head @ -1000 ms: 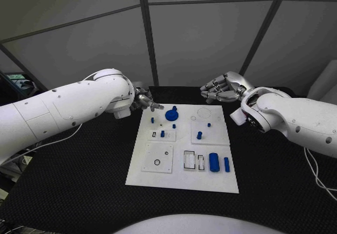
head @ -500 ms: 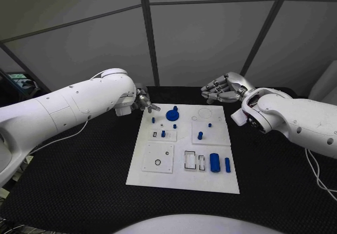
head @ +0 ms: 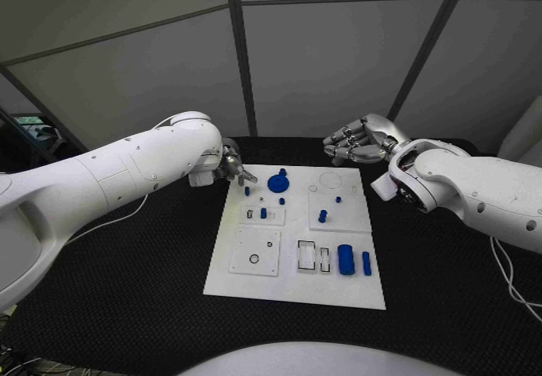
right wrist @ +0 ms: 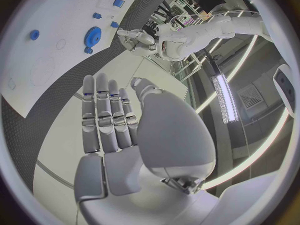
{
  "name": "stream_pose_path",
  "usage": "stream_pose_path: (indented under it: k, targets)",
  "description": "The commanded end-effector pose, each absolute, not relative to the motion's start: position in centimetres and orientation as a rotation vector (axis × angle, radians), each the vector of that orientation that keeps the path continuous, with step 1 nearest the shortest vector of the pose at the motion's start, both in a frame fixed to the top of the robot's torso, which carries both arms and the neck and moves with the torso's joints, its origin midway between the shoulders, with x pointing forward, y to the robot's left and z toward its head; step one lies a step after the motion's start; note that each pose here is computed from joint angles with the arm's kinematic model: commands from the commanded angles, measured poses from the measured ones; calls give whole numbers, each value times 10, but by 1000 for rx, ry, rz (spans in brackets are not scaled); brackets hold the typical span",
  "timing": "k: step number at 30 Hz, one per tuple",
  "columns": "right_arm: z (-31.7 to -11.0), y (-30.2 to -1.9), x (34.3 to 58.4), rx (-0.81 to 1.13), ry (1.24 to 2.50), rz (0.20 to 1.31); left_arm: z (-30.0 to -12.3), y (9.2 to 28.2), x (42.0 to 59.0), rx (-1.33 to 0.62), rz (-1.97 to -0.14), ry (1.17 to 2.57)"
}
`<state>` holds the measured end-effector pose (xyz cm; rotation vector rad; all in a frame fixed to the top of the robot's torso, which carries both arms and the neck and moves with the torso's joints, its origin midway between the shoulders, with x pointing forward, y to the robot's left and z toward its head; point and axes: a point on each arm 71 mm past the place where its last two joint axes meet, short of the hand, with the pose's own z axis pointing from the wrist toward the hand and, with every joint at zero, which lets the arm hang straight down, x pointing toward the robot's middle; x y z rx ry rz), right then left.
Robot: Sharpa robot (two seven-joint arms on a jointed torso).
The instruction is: Assemble the parts on the task board
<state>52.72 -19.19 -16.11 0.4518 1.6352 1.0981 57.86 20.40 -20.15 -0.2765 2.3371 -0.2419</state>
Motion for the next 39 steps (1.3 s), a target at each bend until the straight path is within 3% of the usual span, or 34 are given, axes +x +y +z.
stream_pose_path:
  k: [1, 39]
  targets:
    - [-160, -190, 527, 443, 1637, 1107, -206, 203, 578, -254, -235, 2371]
    - [-160, -188, 527, 440, 1639, 1111, -216, 202, 578, -265, -245, 2385]
